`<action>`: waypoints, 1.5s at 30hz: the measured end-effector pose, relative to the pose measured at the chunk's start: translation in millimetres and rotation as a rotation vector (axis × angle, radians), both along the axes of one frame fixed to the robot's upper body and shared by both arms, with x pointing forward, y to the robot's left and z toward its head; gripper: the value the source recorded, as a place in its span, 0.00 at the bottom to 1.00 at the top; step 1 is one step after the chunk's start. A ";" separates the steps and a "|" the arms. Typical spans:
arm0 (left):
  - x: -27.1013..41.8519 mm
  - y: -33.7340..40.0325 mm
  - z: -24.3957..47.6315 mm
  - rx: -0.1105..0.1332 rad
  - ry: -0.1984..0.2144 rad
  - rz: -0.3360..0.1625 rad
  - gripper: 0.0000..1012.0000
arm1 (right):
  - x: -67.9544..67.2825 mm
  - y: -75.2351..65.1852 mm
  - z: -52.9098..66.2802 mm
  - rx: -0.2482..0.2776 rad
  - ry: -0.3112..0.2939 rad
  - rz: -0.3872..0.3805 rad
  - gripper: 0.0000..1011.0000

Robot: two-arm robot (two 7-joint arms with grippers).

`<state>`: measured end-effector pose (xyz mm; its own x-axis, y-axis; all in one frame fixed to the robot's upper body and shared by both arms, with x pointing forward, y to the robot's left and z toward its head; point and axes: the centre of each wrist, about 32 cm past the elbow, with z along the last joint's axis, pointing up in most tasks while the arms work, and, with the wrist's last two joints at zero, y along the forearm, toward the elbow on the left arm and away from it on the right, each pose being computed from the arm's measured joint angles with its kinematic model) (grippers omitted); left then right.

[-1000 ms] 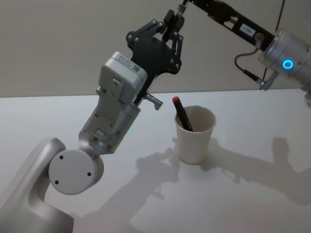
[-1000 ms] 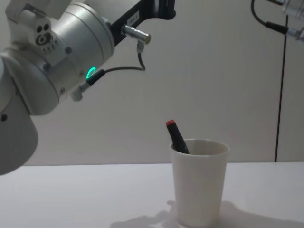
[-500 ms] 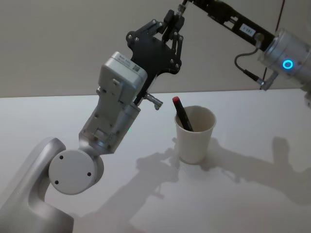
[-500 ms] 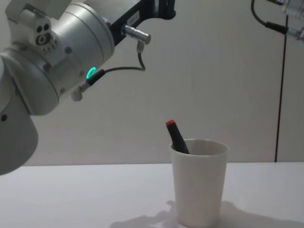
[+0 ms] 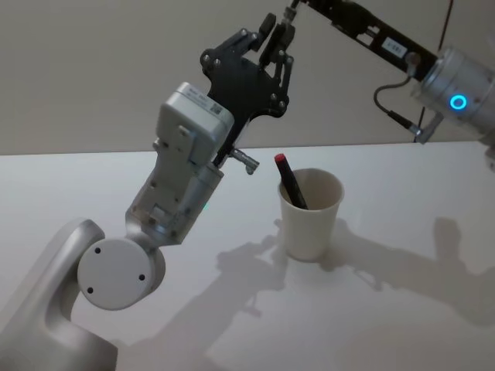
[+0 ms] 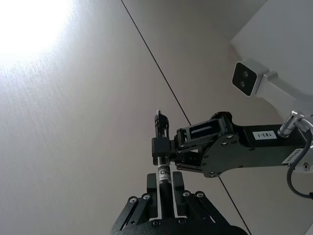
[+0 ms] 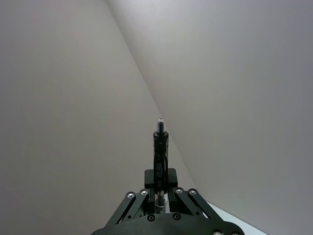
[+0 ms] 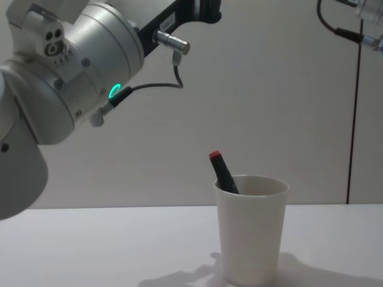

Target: Place the pen into the pen holder.

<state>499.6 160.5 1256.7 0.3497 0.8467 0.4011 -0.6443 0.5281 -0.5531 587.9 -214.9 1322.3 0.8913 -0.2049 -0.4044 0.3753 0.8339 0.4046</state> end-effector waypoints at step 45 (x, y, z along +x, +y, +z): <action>0.1 0.0 -0.2 0.001 0.002 0.001 0.99 | 11.8 -32.2 19.6 -0.040 -0.101 -0.180 0.13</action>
